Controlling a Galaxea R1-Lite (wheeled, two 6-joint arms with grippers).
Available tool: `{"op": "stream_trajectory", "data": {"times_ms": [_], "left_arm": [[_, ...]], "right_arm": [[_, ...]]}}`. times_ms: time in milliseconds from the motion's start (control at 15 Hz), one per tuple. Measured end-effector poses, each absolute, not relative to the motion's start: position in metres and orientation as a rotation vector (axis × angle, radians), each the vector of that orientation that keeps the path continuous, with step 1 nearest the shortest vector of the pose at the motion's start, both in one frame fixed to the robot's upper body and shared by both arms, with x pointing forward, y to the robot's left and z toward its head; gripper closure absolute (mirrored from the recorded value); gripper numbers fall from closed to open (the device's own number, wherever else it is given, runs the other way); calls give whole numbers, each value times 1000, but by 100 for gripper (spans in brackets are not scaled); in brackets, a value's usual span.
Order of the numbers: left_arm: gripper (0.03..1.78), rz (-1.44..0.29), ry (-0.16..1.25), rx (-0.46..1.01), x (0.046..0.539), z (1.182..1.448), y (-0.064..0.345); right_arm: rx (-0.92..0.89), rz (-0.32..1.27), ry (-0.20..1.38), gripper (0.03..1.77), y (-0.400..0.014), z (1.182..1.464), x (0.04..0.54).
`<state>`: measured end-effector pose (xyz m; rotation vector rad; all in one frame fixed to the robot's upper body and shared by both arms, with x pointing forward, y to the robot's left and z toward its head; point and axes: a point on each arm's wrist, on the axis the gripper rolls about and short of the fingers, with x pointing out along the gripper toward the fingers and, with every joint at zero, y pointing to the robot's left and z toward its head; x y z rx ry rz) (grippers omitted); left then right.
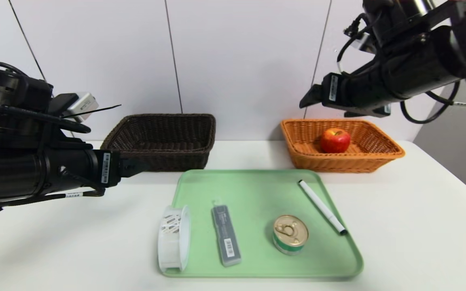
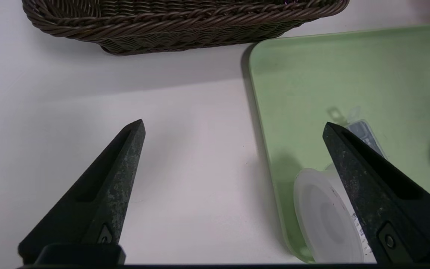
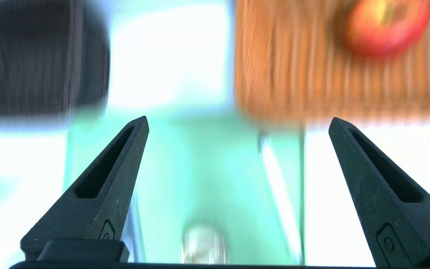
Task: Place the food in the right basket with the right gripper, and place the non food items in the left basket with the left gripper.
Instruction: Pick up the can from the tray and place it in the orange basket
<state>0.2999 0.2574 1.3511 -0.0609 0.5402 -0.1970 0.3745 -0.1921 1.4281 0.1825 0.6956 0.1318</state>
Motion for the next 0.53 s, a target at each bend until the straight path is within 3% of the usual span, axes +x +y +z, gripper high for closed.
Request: {"op": "stream_trajectory", "data": {"times_ms": [200,533], "left_arm": [[12,-199,529,-65,297,1354,258],[12,-201,529,-74,286,1351,261]], "right_arm": [[64,150,898,12,-195,1416,326],[-39,185,1017,11,-205,1376,275]]}}
